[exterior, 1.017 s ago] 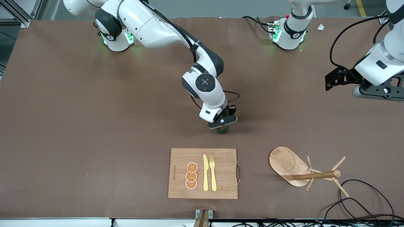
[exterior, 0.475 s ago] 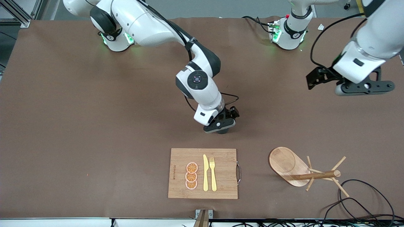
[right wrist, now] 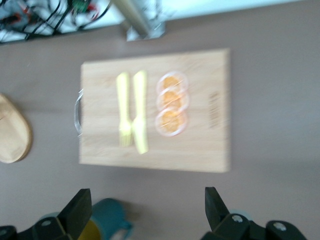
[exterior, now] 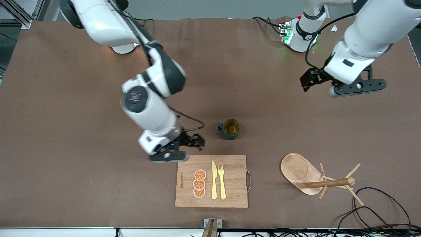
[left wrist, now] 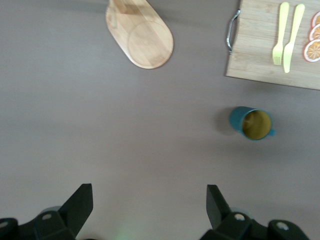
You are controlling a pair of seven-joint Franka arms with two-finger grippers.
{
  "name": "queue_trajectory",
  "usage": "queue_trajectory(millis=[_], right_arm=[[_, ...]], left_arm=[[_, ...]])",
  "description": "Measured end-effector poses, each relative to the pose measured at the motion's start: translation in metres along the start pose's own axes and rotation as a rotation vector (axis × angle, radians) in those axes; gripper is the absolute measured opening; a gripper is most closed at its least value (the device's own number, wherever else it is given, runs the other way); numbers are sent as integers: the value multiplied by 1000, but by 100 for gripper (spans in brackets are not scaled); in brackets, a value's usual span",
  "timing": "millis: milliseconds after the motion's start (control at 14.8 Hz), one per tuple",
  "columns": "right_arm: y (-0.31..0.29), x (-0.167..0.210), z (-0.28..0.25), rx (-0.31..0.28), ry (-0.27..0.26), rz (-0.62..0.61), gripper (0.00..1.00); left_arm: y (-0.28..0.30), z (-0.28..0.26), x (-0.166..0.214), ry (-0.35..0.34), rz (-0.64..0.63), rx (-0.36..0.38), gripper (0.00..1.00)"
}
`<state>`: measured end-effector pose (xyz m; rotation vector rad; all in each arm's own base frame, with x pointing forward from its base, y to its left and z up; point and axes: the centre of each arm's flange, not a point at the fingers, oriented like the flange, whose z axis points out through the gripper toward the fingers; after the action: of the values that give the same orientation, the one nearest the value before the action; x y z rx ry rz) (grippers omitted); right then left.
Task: Pass cup and hang on rack
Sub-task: 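Set the mug down and open the right gripper while the left gripper approaches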
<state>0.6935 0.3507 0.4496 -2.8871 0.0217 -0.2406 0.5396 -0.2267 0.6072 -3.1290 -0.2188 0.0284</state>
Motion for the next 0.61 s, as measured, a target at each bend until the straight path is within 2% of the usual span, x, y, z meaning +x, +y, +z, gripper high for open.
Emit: queue_trajectory(millis=[203,407,610], right_arm=[[96,30,-47,-54,-58,22,100],[178,46,-77,-130,-81,92,100],[222,47,-105,-177,-99,144,100]], left_arm=[[92,43,-18,29,-121,-38,100],[165,109,-37,73,-171,19,100],[210,161,-51,129,-216,48,100]])
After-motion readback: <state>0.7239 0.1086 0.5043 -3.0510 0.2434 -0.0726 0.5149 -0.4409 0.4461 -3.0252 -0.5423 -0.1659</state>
